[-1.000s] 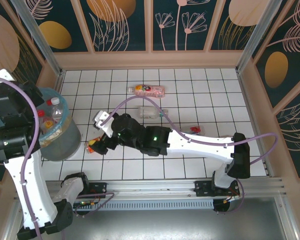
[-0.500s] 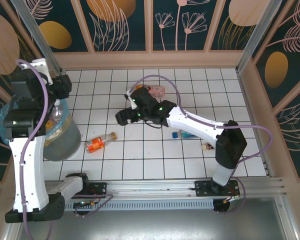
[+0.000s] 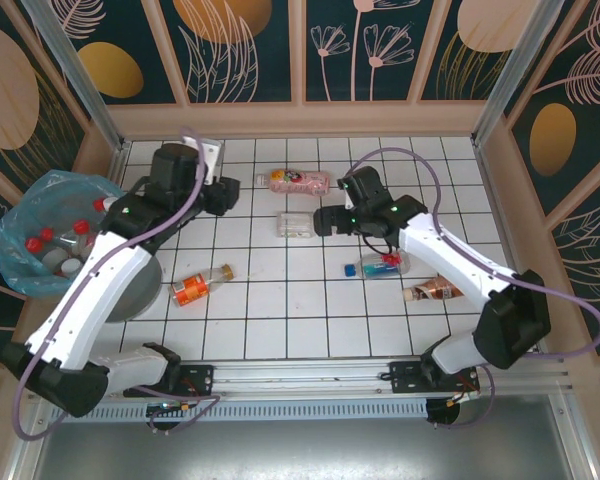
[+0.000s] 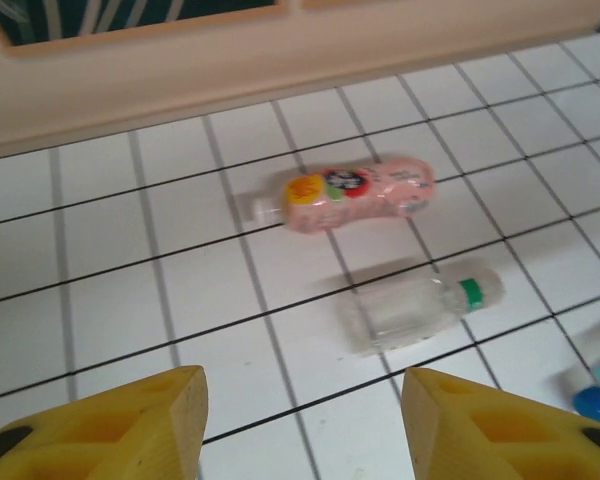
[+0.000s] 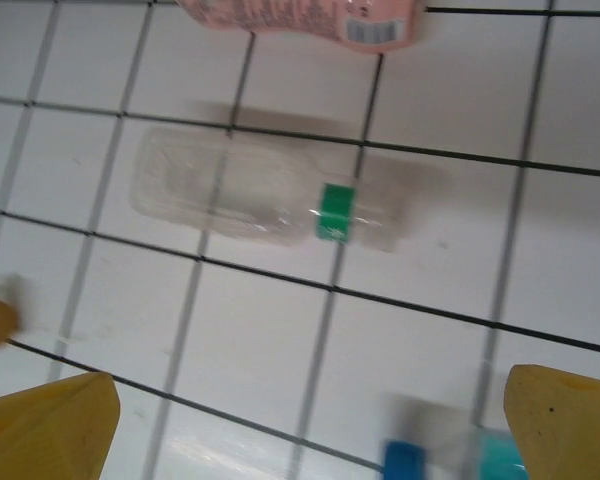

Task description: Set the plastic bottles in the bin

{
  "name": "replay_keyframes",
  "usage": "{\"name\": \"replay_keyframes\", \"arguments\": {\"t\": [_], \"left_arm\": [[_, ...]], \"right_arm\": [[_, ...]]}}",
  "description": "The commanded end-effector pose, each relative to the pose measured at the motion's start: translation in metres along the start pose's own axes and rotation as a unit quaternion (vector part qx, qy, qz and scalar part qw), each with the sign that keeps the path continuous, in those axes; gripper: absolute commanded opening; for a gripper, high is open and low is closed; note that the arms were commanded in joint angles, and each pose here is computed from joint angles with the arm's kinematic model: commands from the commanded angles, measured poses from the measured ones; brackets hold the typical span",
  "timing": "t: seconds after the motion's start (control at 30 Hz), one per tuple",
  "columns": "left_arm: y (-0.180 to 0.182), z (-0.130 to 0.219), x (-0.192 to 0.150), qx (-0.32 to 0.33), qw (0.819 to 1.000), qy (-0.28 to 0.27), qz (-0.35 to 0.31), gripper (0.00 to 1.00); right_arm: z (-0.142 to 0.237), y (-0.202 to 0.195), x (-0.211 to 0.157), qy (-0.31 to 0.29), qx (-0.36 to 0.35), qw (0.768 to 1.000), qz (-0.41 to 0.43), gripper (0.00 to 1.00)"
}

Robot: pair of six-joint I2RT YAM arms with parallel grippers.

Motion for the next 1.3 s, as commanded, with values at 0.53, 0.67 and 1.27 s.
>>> {"name": "replay_keyframes", "arguments": {"t": [0.53, 0.67, 1.27], "left_arm": [[-0.022, -0.037, -0.042, -0.144, 0.984, -0.040, -0.092, 0.73], [-0.021, -0.039, -0.049, -0.140, 0.984, -0.030, -0.103, 0.73], [-0.018, -0.036, -0.054, -0.127, 0.987, -0.040, -0.094, 0.75]], "right_arm": [[-0.017, -0.077, -0.075, 0.161, -0.026, 0.890, 0.426, 0.99], [-0.027, -0.090, -0.087, 0.159, -0.048, 0.874, 0.457, 0.99], [-0.076, -0.099, -0.099, 0.191, 0.021, 0.868, 0.459, 0.76]]}}
Point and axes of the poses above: each hand's point on the last joint's axis, 136 mm out from that joint toward the fingers, its own z axis back along the fingers, its own y axis along the line the jaws close on, x = y × z, the point moved 9 cm from there along z, back along the fingers, and after that the axes turned 1 degree about z, right-handed, at the moved point
